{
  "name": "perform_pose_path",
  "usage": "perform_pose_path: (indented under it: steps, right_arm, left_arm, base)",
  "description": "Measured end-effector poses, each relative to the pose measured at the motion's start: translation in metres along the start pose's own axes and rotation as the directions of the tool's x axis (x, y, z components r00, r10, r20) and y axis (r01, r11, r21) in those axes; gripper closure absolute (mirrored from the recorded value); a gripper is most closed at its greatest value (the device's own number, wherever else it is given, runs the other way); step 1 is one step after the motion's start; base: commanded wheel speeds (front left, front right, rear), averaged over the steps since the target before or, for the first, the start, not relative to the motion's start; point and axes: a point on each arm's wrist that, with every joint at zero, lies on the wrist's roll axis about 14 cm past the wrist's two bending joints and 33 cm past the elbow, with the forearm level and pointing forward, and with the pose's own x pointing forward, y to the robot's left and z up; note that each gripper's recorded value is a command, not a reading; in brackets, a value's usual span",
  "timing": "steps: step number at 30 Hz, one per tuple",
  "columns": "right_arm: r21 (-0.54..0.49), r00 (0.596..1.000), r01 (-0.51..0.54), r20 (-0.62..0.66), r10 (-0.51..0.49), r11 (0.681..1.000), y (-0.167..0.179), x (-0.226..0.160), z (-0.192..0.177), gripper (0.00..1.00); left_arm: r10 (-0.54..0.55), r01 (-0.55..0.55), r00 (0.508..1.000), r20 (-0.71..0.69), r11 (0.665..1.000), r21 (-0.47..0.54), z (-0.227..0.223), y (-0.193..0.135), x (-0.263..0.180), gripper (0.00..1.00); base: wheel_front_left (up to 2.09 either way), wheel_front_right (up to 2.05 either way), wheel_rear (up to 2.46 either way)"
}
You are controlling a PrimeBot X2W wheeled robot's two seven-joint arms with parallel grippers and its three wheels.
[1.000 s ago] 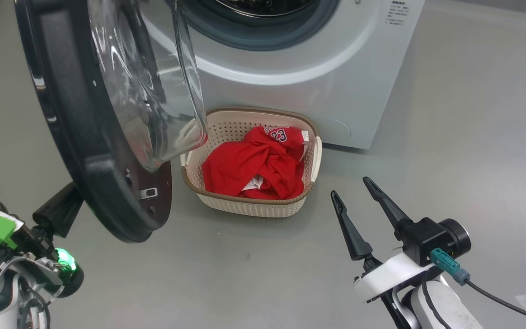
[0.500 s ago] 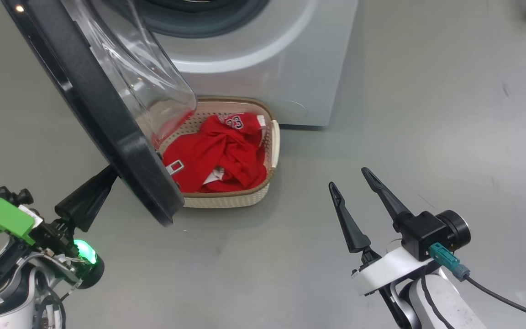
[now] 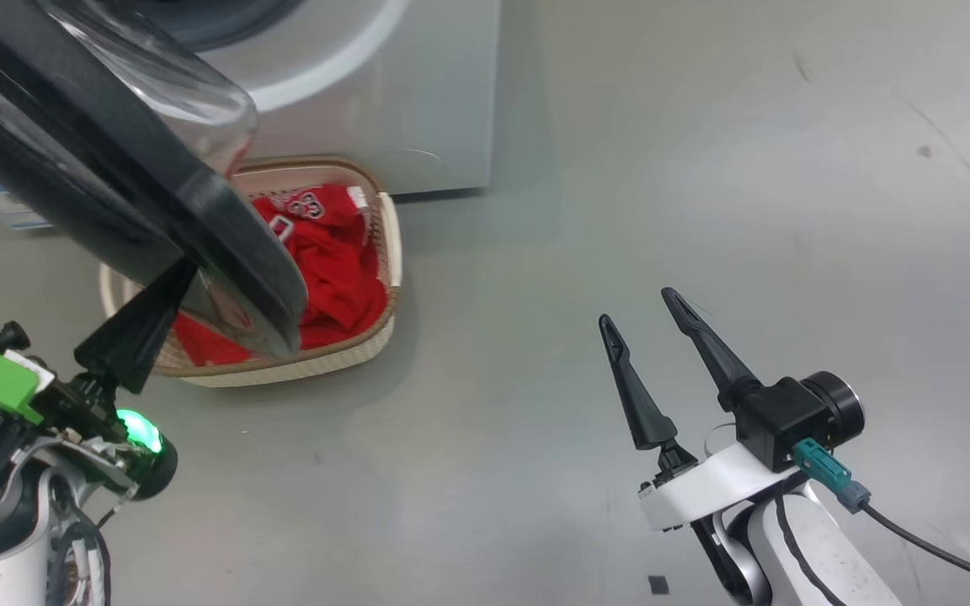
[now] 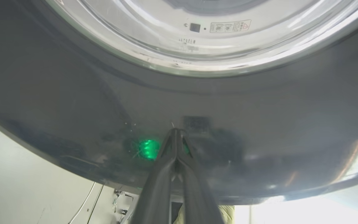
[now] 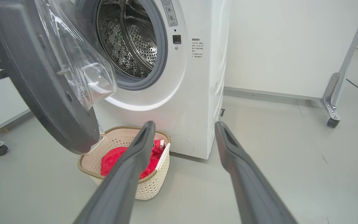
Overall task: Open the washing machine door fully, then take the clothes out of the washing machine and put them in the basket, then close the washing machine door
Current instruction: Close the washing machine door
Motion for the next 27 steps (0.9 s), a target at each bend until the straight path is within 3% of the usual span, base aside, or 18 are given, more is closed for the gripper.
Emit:
perform_pose_path:
  steps: [11,27]
  right_arm:
    - [0.009,0.990,0.138,-0.010,-0.138,0.990,-0.039,-0.013,-0.001,0.00]
    - [-0.010,0.972,0.231,-0.040,-0.231,0.973,-0.065,-0.021,-0.009,0.00]
  left_arm:
    - [-0.002,0.004,0.999,0.043,0.999,-0.041,0.012,0.012,0.063,1.00]
    - [0.024,-0.019,0.998,0.052,0.995,-0.097,0.005,0.032,0.137,1.00]
  base:
    - [0.00,0.00,0.00]
    - [0.00,0.00,0.00]
